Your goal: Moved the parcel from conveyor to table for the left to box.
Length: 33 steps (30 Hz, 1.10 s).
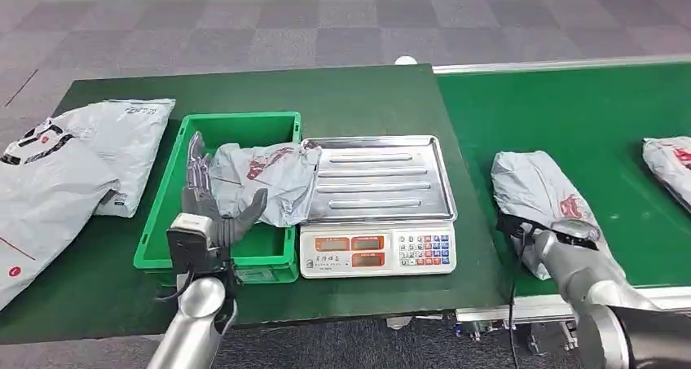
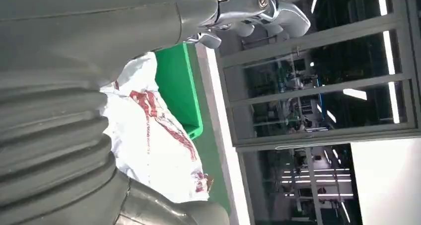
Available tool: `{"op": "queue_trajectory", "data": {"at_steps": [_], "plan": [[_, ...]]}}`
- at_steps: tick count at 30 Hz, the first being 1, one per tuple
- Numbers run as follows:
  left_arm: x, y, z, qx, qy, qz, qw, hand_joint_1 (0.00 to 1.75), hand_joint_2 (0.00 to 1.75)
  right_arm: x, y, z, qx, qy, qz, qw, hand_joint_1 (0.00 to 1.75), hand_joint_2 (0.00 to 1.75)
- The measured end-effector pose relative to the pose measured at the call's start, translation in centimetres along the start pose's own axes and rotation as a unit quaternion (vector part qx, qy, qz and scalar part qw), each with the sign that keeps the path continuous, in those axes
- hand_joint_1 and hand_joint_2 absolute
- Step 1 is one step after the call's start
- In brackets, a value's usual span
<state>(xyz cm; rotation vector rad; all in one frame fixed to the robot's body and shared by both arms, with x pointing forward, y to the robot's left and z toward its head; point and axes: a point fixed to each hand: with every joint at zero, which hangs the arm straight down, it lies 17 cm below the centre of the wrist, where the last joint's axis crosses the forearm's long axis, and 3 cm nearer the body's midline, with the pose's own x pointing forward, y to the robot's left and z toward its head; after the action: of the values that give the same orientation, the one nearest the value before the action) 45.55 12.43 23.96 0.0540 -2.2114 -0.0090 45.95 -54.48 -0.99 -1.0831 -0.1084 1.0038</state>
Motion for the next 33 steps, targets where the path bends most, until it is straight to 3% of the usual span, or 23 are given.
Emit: {"op": "queue_trajectory", "data": {"at_steps": [4, 5, 6, 33], "plan": [[-0.2, -0.1, -0.2, -0.002, 0.001, -0.001, 1.0, 0.0, 1.75, 0.0, 0.4, -0.1, -0.002, -0.001, 0.002, 1.0, 0.0, 0.0], [-0.3, -0.1, -0.2, -0.002, 0.002, -0.002, 1.0, 0.0, 1.75, 0.0, 0.5, -0.1, -0.002, -0.001, 0.002, 1.0, 0.21, 0.0], [-0.3, -0.1, -0.2, -0.003, 0.003, -0.002, 1.0, 0.0, 1.75, -0.1, 0.5, -0.1, -0.003, -0.001, 0.002, 1.0, 1.75, 0.0], [-1.5, -0.3, 0.4, -0.006, 0.017, -0.005, 1.0, 0.0, 1.75, 0.7, 0.3, -0.2, -0.026, -0.022, -0.019, 0.999, 1.75, 0.0]]}}
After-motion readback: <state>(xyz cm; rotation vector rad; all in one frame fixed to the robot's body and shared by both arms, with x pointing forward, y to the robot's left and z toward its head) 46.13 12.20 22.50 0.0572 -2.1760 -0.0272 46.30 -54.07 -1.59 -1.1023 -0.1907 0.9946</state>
